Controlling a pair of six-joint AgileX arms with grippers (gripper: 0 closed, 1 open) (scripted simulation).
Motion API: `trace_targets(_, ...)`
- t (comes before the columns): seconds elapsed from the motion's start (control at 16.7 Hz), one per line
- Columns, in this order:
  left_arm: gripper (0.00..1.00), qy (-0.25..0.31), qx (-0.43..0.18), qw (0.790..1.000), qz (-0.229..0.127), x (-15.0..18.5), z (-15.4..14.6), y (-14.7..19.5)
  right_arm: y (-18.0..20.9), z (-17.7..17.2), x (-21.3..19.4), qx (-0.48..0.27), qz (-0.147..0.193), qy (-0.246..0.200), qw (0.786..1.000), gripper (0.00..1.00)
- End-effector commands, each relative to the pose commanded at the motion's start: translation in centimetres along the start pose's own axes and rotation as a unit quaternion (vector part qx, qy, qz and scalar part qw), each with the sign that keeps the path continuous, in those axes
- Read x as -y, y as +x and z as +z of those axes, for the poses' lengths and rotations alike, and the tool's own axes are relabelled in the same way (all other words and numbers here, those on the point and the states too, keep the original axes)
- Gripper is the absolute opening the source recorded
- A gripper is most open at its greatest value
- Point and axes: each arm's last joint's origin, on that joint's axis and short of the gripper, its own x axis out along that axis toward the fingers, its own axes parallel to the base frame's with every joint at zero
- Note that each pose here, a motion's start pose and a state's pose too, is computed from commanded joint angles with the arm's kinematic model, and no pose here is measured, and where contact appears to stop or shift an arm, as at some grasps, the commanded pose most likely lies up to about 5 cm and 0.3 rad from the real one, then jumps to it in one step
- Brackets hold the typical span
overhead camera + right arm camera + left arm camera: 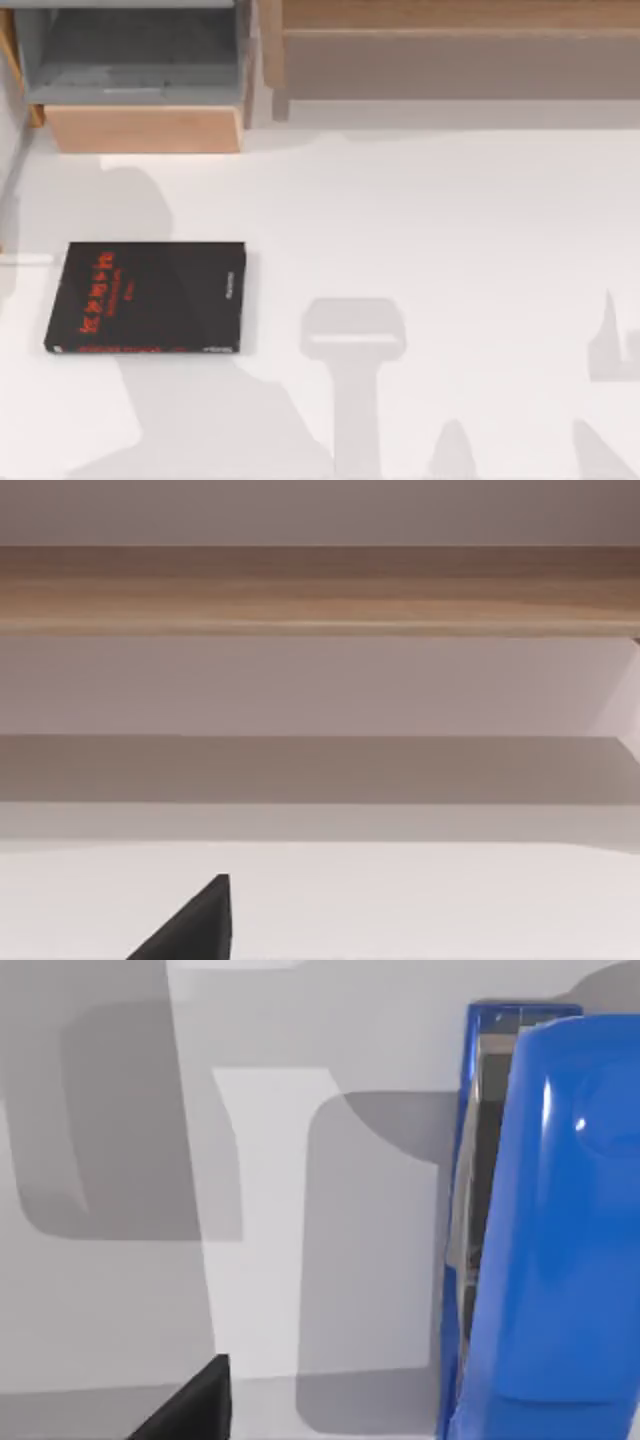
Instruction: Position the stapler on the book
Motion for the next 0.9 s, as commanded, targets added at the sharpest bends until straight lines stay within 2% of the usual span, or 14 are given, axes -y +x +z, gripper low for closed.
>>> trace_targets(0.6,1.00,0.000,0.001,1.000,0.001,0.4,0.6,3.8,0.0,0.0,0.0,0.000,0.000,0.000,1.000,1.00)
trace_targets(0.84,1.00,0.000,0.001,1.000,0.001,0.4,0.6,3.8,0.0,0.0,0.0,0.000,0.000,0.000,1.000,1.00)
trace_targets(0.9,0.92,0.000,0.001,1.000,0.001,0.4,0.6,3.8,0.0,0.0,0.0,0.000,0.000,0.000,1.000,1.00)
